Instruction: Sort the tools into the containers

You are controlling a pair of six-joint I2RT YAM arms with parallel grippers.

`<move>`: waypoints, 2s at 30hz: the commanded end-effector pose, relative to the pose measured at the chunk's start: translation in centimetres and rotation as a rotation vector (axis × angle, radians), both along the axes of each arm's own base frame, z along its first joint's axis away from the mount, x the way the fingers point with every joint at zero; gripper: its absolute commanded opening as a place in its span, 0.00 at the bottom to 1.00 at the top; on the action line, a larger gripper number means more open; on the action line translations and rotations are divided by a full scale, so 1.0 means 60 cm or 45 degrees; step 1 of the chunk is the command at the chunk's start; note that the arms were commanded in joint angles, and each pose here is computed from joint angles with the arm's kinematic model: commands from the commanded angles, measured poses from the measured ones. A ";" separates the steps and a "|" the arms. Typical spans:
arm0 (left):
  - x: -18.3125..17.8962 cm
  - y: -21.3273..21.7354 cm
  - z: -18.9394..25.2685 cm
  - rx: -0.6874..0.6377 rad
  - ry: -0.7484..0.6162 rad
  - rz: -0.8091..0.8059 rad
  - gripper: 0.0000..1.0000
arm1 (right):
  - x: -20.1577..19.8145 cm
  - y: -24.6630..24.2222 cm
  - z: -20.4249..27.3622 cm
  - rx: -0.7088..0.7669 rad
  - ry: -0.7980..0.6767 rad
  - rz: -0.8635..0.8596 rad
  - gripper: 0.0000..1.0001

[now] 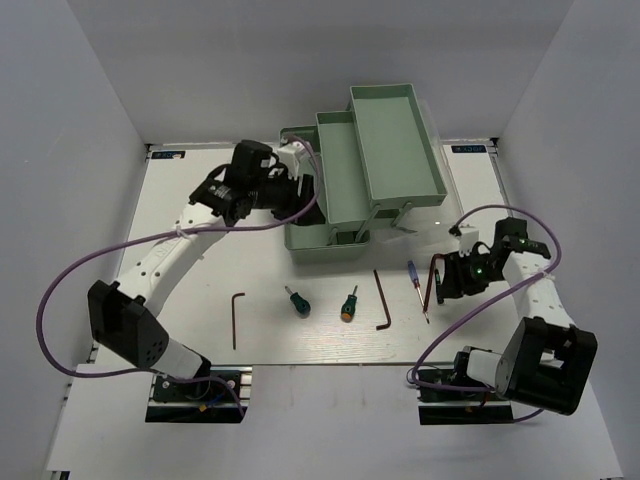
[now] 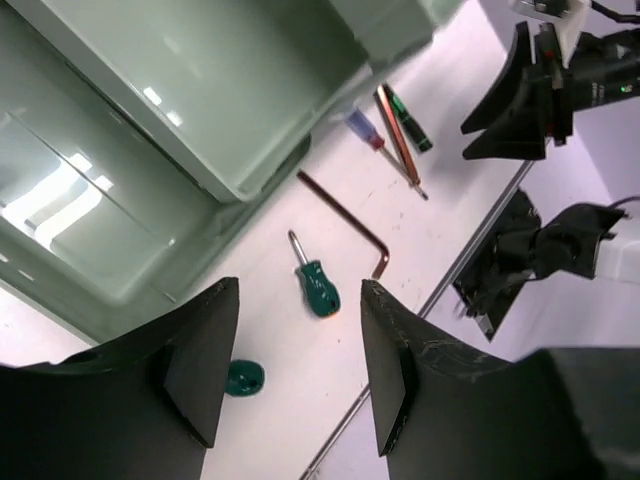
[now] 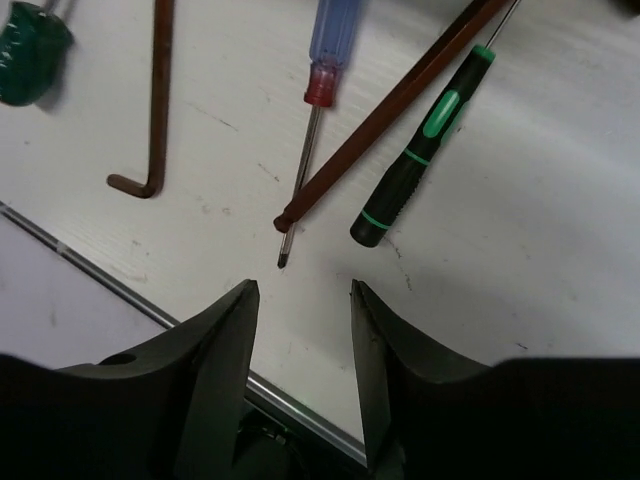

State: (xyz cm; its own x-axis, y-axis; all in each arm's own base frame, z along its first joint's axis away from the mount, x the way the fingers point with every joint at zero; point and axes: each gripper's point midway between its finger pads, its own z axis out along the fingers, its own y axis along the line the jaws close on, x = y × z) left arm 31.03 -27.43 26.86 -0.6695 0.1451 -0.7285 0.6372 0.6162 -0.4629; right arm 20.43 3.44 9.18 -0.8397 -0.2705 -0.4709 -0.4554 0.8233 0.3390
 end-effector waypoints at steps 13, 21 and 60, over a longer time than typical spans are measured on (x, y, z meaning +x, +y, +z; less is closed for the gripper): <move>-0.087 -0.020 -0.054 0.104 0.038 0.071 0.63 | 0.072 -0.026 -0.109 -0.265 -0.095 -0.162 0.48; -0.103 -0.058 -0.079 0.179 0.036 0.039 0.63 | 0.086 -0.034 -0.137 -0.361 -0.041 -0.178 0.47; -0.187 -0.026 -0.142 0.152 0.032 0.081 0.52 | 0.154 0.378 0.371 0.663 -0.524 0.499 0.00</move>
State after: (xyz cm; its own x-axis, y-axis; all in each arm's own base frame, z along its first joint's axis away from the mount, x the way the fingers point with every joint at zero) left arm 19.94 -29.48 16.45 -0.7224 0.2456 -0.6464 0.5898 0.7069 -0.3906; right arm 26.43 23.47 28.82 -0.3972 -0.2906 -0.8705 -0.9043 0.2859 0.3172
